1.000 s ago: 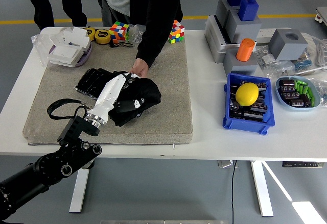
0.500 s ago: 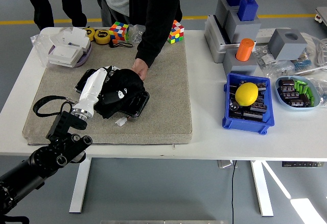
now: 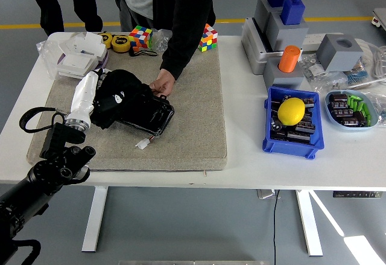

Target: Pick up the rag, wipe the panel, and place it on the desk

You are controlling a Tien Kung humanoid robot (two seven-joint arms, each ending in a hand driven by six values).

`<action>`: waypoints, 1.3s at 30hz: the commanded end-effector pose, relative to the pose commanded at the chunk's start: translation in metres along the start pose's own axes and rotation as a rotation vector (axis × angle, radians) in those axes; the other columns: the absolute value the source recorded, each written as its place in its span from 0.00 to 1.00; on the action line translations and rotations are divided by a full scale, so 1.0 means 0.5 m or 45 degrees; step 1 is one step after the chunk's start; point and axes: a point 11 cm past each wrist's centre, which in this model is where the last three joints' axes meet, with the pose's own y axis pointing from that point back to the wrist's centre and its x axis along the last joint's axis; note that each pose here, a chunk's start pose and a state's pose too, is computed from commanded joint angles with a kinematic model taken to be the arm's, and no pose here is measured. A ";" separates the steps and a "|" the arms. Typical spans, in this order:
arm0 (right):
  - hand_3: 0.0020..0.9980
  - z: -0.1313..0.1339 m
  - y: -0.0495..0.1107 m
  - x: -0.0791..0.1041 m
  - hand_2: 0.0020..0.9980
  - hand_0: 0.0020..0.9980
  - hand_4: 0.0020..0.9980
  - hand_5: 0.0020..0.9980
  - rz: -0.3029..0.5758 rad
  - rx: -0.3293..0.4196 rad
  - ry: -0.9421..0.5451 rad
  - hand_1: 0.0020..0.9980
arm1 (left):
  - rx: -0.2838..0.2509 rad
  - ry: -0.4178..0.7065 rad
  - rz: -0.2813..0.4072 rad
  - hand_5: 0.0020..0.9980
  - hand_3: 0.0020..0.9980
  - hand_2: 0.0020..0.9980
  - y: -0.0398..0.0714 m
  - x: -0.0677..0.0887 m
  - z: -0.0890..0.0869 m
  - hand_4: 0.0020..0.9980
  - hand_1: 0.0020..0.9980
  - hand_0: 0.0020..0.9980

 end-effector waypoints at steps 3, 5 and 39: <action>0.52 0.002 0.000 0.001 0.49 0.53 0.89 0.35 0.002 -0.003 0.001 0.56 | 0.037 0.007 0.021 0.00 0.57 0.27 -0.002 0.010 -0.014 0.61 0.22 0.22; 0.52 0.003 0.001 0.002 0.49 0.53 0.89 0.35 0.003 -0.004 0.002 0.56 | 0.056 0.009 0.043 0.00 0.57 0.27 -0.004 0.019 -0.023 0.61 0.22 0.22; 0.52 -0.002 0.000 -0.002 0.49 0.53 0.89 0.35 -0.007 0.005 0.008 0.56 | 0.280 0.006 0.304 0.00 0.57 0.27 0.000 0.106 -0.109 0.61 0.22 0.22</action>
